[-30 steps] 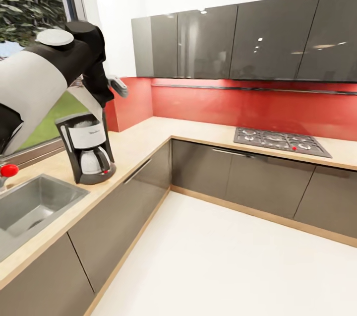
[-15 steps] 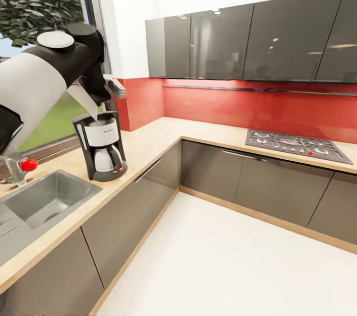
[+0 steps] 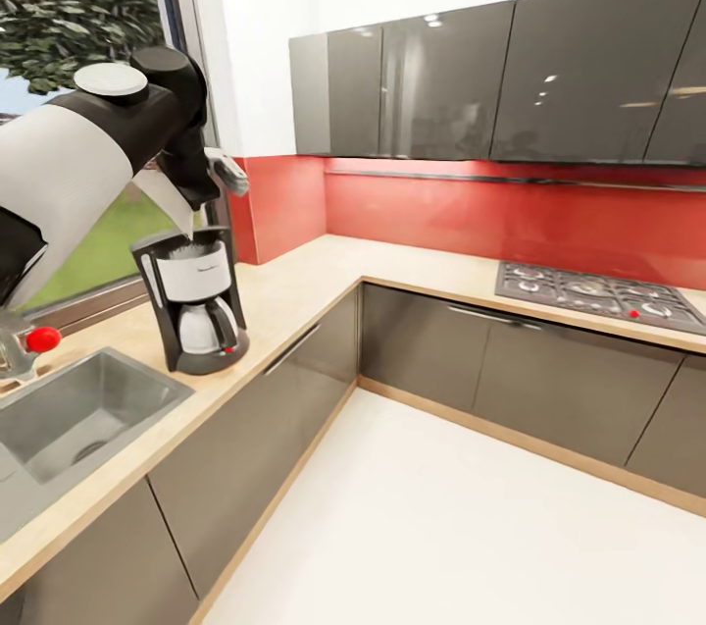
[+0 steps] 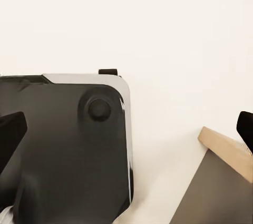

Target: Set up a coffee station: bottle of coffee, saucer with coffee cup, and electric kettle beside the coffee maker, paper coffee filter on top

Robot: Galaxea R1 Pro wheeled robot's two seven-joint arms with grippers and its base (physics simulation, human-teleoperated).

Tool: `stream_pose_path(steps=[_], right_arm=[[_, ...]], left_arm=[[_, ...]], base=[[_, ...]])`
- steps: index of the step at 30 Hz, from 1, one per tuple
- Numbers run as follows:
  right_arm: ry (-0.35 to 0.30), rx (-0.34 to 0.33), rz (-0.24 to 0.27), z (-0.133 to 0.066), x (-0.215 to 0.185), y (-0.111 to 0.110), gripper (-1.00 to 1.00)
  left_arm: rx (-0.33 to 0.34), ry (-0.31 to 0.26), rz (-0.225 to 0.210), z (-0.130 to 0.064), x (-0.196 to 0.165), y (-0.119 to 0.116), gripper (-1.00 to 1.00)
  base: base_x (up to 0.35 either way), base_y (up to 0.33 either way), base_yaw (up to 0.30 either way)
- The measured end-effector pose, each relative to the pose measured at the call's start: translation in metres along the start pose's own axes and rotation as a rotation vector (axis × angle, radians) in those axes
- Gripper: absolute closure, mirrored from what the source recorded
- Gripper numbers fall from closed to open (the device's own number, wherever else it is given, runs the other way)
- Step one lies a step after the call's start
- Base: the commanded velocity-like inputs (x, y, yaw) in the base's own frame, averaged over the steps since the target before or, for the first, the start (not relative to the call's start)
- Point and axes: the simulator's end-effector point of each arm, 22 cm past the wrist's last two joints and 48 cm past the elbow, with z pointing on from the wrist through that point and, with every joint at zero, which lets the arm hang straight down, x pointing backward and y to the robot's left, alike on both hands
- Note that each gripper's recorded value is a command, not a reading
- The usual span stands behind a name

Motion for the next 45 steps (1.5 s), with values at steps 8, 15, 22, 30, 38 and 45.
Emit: stream_pose_path(steps=[8,15,22,30,38,45], right_arm=[[0.001,0.0,0.0,0.0,0.0,0.0,-1.0],[-0.001,0.0,-0.001,0.0,-0.001,0.0,-1.0],[-0.007,0.0,-0.001,0.0,-0.003,0.0,-1.0],[-0.007,-0.001,-0.001,0.0,-0.003,0.0,-1.0],[-0.007,0.001,-0.001,0.0,-0.003,0.0,-1.0],[-0.008,0.001,-0.002,0.0,-0.003,0.0,-1.0]], left_arm=[[0.0,0.002,-0.001,0.001,0.001,0.001,1.0],[-0.029,0.01,-0.006,0.004,0.004,0.008,1.0],[-0.076,0.022,-0.004,0.012,0.009,0.015,1.0],[-0.076,0.028,-0.009,0.014,0.012,0.015,1.0],[-0.058,0.046,-0.004,0.028,0.017,0.008,1.0],[-0.048,0.066,-0.018,0.04,0.03,0.01,1.0]], base=[[0.136,0.0,0.0],[0.005,0.0,0.0],[0.0,0.0,0.0],[0.202,0.0,0.0],[0.294,0.0,0.0],[0.038,0.0,0.0]])
